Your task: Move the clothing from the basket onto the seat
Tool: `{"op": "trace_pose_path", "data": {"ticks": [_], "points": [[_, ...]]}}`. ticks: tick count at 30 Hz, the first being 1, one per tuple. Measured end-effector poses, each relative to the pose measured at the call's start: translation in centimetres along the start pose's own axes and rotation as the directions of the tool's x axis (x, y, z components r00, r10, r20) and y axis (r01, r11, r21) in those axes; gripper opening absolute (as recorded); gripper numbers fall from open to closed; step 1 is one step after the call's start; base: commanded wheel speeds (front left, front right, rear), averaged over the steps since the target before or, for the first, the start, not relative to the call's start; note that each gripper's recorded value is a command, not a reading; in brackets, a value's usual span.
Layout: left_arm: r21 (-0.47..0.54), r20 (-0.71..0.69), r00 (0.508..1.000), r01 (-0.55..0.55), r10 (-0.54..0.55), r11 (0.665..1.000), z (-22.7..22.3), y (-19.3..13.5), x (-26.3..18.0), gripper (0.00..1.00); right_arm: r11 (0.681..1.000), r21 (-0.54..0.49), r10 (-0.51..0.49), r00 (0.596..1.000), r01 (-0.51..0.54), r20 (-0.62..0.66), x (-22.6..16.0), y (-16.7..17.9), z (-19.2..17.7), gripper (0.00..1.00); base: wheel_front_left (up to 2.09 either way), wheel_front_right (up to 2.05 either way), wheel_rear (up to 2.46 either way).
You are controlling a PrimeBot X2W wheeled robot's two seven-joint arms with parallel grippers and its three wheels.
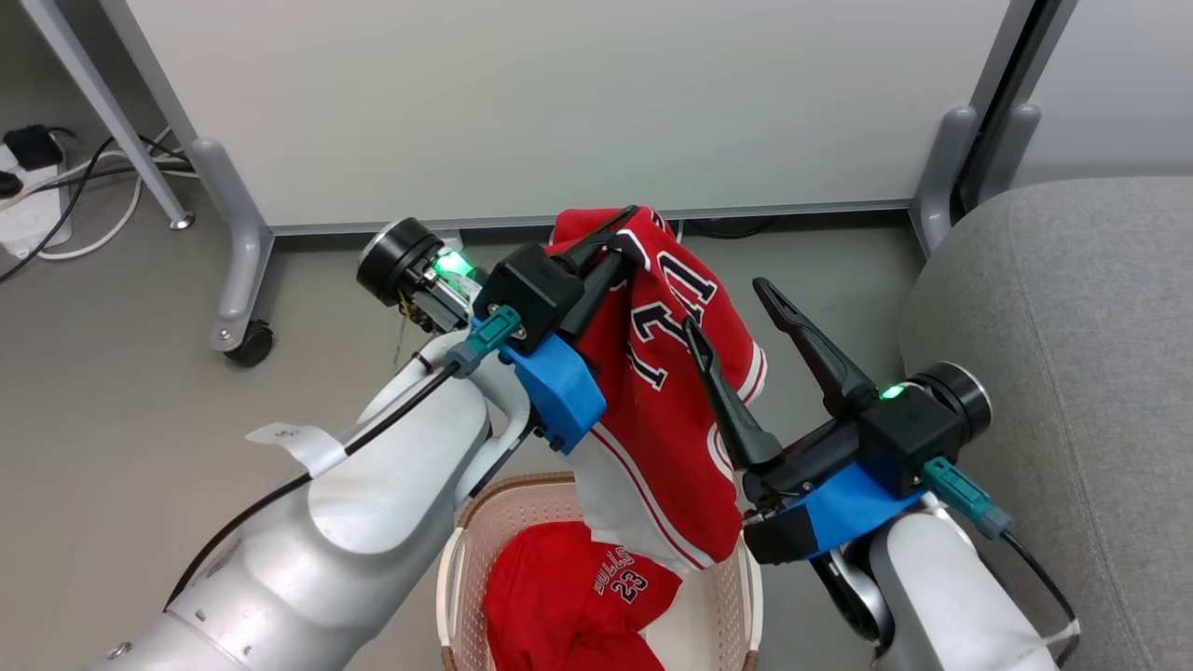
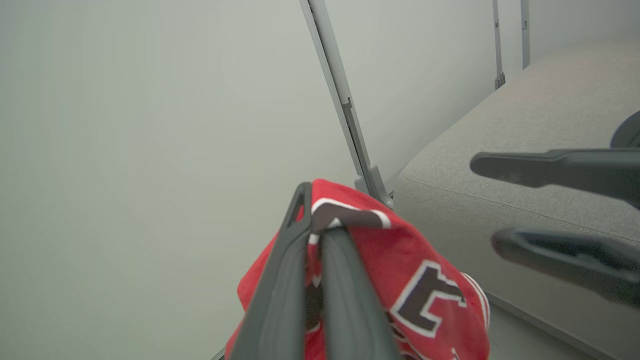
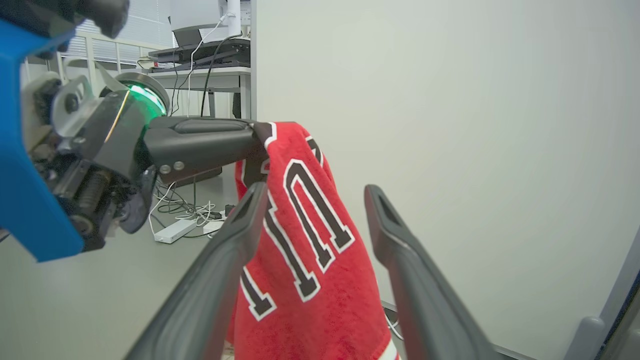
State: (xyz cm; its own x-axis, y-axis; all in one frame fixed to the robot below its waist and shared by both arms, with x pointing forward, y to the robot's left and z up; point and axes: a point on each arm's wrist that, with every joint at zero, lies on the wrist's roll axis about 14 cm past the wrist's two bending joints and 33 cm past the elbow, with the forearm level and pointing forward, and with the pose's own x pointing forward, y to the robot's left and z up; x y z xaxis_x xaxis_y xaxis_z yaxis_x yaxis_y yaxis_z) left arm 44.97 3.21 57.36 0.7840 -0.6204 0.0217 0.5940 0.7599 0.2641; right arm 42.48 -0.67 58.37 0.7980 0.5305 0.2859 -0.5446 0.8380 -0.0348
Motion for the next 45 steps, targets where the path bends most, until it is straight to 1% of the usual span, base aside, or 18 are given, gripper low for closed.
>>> {"op": "trace_pose_path", "data": {"ticks": [4,12,19,20,21,45], "points": [[-0.008,-0.006,1.000,0.005,-0.005,1.000,-0.4,-0.2,0.2,0.00,0.999,0.004,0.048,0.999,-0.048,-0.019,1.4,1.0,-0.8,1.00,0.00,0.00,0.00],[-0.010,0.006,1.000,0.007,-0.007,1.000,-0.2,0.1,0.9,0.00,0.994,0.012,0.105,0.987,-0.104,-0.120,3.1,1.9,-4.5,1.00,0.00,0.00,0.00],[-0.014,0.008,1.000,0.011,-0.011,1.000,-0.4,0.0,1.2,0.00,0.993,0.009,0.120,0.975,-0.121,-0.188,4.2,1.8,-6.7,1.00,0.00,0.00,0.00],[-0.013,0.009,1.000,0.012,-0.012,1.000,-0.4,-0.1,1.2,0.00,0.993,0.010,0.119,0.974,-0.119,-0.195,4.3,1.7,-6.9,0.93,0.00,0.00,0.00],[-0.011,0.011,1.000,0.012,-0.012,1.000,-0.3,0.0,1.3,0.00,0.993,0.013,0.116,0.972,-0.116,-0.202,4.3,1.6,-7.1,0.00,0.00,0.00,0.00],[-0.014,0.013,1.000,0.010,-0.010,1.000,-0.5,0.1,1.4,0.00,0.994,0.020,0.105,0.973,-0.103,-0.206,4.4,1.2,-7.0,0.00,0.00,0.00,0.00]]}}
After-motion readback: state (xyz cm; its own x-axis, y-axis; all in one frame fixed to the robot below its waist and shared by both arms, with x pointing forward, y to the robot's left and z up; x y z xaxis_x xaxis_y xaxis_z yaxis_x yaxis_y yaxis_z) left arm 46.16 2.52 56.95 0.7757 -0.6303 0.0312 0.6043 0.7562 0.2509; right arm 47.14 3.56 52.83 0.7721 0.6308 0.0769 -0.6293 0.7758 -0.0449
